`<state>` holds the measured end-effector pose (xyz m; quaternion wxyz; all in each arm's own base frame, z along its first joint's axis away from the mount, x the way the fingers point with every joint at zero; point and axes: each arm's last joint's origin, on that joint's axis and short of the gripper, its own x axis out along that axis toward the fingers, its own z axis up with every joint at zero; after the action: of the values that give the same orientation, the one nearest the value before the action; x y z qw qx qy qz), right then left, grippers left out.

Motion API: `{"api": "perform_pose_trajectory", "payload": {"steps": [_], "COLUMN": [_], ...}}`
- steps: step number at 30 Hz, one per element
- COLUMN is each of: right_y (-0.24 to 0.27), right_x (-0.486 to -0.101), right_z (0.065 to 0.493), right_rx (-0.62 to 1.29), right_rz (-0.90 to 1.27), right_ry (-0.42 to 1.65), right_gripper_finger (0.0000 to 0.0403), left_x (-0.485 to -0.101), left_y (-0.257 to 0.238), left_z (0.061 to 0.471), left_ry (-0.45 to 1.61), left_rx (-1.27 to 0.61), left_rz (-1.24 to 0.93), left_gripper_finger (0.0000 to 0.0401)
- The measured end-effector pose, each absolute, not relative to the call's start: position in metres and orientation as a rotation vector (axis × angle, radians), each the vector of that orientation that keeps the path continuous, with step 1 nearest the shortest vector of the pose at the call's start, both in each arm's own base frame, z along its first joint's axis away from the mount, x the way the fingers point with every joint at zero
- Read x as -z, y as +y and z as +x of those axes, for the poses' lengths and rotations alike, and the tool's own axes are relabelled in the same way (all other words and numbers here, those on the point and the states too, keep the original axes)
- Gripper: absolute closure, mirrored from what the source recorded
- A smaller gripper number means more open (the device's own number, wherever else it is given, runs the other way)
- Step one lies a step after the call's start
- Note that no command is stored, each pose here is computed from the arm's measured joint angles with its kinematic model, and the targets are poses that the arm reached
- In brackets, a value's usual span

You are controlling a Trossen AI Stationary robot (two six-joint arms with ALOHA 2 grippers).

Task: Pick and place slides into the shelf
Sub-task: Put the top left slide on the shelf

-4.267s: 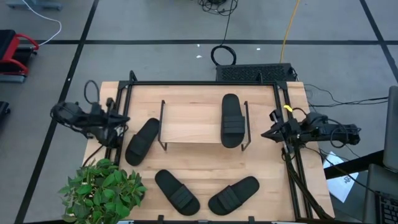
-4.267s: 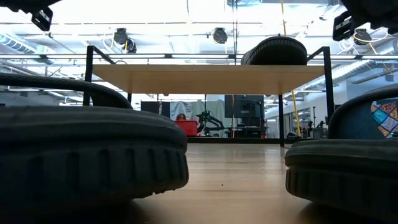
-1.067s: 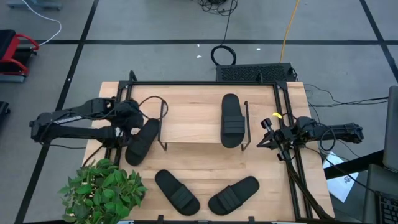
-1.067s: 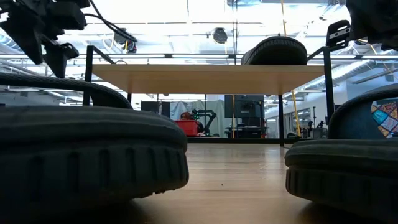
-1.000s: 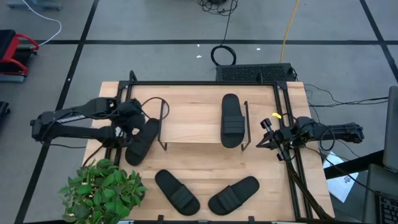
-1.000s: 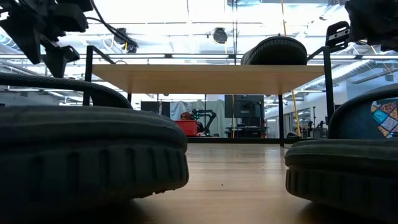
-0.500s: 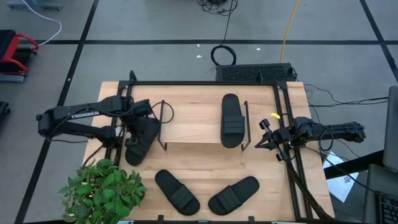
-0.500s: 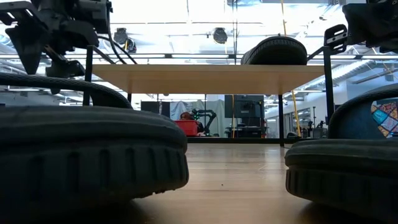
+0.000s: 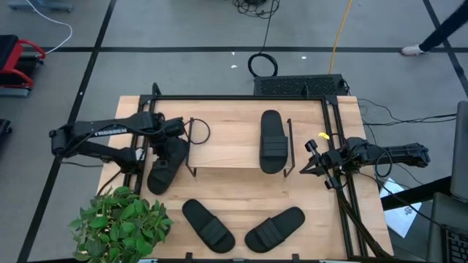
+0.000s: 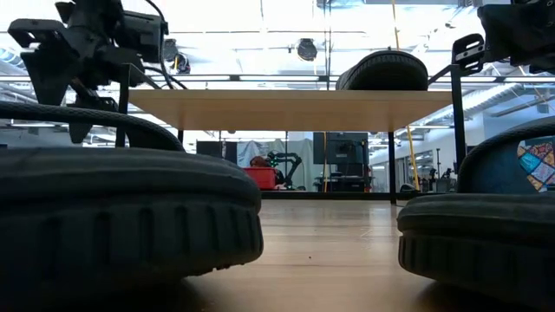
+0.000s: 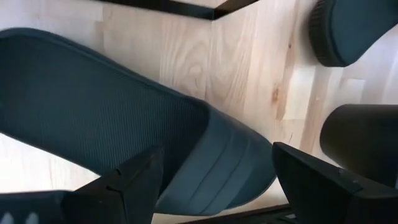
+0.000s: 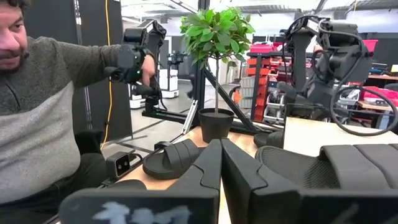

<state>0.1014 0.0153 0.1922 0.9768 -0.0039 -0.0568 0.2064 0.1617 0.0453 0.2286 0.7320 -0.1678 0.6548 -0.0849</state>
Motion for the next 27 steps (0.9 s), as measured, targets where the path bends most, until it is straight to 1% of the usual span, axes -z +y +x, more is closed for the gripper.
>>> {"api": "perform_pose_trajectory", "payload": {"steps": [10, 21, 27], "right_y": [0.015, 0.015, 0.015], "right_x": [-0.192, -0.192, -0.192], "right_z": [0.101, 0.101, 0.101], "right_rx": [-0.416, -0.416, -0.417], "right_rz": [-0.004, -0.004, -0.004], "right_ry": [-0.113, -0.113, -0.113], "right_gripper_finger": [0.0403, 0.0403, 0.0403], "left_x": [-0.214, -0.197, -0.193], "left_y": [0.049, 0.045, 0.043], "left_z": [0.172, 0.184, 0.188], "left_ry": [1.533, 1.637, 1.662], "left_rx": [0.183, 0.225, 0.231], "left_rz": [-0.405, -0.411, -0.412], "left_gripper_finger": [0.0107, 0.0107, 0.0107]}}
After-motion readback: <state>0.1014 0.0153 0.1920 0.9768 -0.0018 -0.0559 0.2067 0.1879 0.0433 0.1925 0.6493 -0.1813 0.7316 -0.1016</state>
